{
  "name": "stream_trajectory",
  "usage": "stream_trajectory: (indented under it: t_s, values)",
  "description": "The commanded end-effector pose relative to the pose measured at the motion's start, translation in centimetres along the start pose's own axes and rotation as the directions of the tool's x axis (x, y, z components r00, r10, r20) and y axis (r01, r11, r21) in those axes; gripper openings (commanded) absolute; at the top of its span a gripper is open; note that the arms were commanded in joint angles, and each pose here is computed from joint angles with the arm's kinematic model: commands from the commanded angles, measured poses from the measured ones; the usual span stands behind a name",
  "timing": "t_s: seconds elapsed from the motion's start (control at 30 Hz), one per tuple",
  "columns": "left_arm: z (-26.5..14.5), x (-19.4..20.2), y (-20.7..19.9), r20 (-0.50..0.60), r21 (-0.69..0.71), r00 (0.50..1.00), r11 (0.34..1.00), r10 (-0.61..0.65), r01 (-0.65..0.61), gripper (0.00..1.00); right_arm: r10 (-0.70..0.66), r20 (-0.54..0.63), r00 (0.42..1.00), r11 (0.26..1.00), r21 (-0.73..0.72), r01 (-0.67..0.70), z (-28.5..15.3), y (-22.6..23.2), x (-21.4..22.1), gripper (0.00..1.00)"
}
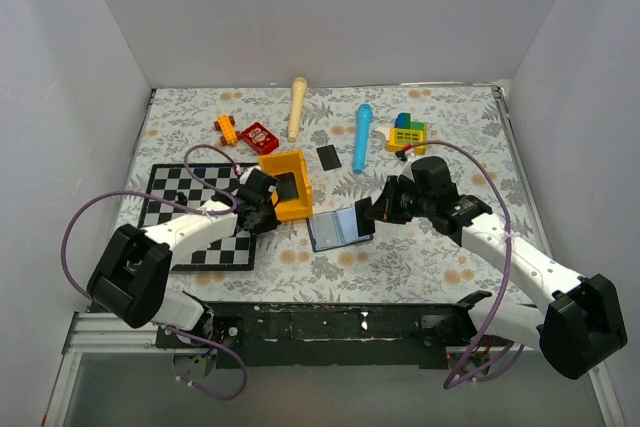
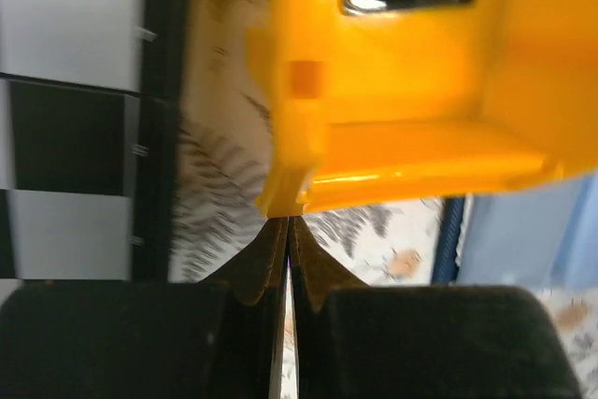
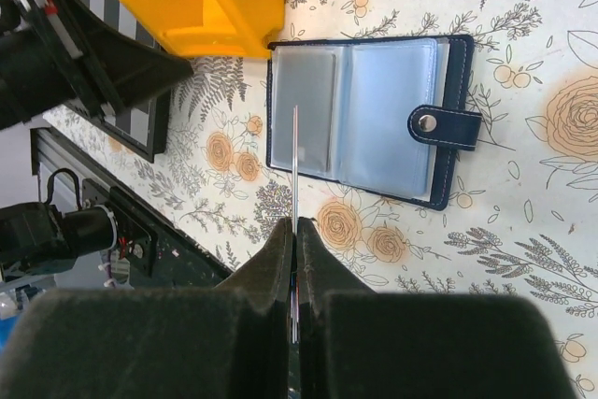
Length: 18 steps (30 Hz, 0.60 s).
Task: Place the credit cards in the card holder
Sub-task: Adjust the storage box at the center of the board.
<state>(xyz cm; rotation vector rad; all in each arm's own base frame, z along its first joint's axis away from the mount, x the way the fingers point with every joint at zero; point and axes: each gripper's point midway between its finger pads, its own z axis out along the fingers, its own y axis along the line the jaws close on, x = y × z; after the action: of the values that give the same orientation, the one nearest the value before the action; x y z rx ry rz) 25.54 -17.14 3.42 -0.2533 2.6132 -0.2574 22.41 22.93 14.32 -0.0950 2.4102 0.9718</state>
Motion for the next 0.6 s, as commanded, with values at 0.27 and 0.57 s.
stream_trajectory:
  t_s: [0.27,0.57]
  values:
    - [-2.5,-5.7,2.2,0.163,0.020,0.971,0.984,-0.175,0.174,0.00,-0.029,0.022,0.999,0.999,0.040,0.028,-0.4,-1.0,0.0,0.01]
    - [-7.3,-3.2,-4.9,0.248,0.327,0.969,0.942,-0.013,-0.071,0.00,-0.069,-0.034,0.997,0.997,0.014,0.070,1.9,-2.2,0.7,0.01]
